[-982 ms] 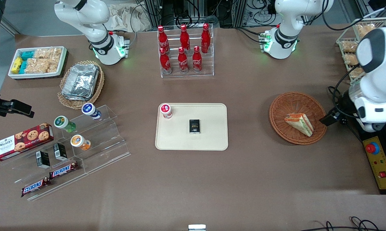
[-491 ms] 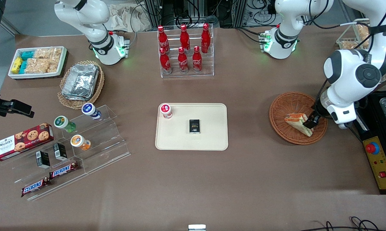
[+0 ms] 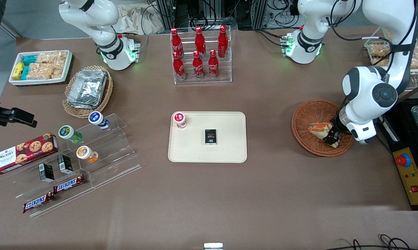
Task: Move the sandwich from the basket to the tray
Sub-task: 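Move the left gripper over the wrapped sandwich in the wicker basket, then lower the left gripper and close it on the sandwich, then lift the sandwich out of the basket with the left gripper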
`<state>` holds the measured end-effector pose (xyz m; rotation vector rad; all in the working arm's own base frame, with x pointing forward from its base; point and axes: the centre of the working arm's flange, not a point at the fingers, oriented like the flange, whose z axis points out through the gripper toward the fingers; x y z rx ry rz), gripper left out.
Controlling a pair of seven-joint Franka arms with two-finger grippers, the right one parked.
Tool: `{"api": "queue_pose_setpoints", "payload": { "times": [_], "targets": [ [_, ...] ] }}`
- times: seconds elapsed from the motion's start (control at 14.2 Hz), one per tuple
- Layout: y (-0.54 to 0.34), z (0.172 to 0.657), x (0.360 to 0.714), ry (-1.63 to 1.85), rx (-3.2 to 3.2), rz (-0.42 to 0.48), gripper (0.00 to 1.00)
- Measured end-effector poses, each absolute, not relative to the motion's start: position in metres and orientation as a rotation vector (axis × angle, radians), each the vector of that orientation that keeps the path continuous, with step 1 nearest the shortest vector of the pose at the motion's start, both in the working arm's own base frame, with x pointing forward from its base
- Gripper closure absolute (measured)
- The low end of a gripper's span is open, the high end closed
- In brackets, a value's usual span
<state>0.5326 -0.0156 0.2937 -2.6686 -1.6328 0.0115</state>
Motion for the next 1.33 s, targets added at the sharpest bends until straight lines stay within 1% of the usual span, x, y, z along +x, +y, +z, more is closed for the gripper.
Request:
{"api": "queue_pose_setpoints", "payload": {
  "times": [0.42,0.49,0.56,0.63,0.7,0.77,0.84,0.91,0.98,1.05,1.12,1.19,1.33],
  "targets": [
    [-0.005,0.260,0.522,-1.657,-2.652,0.013,0.00],
    [-0.005,0.256,0.520,-1.657,-2.651,0.016,0.05],
    [-0.005,0.253,0.519,-1.656,-2.649,0.020,0.05],
    [-0.005,0.251,0.519,-1.655,-2.648,0.022,0.13],
    [-0.005,0.250,0.519,-1.656,-2.649,0.021,0.22],
    [-0.005,0.251,0.520,-1.657,-2.651,0.016,0.33],
    [-0.005,0.252,0.521,-1.659,-2.654,0.007,0.46],
    [-0.005,0.255,0.523,-1.661,-2.657,-0.003,0.54],
    [-0.005,0.260,0.526,-1.663,-2.663,-0.018,0.61],
    [-0.006,0.267,0.530,-1.658,-2.673,-0.031,0.65],
    [-0.006,0.278,0.535,-1.639,-2.681,-0.027,0.67],
    [-0.006,0.295,0.541,-1.606,-2.689,-0.001,0.70],
    [-0.007,0.345,0.558,-1.516,-2.709,0.069,0.81]
  ]
}}
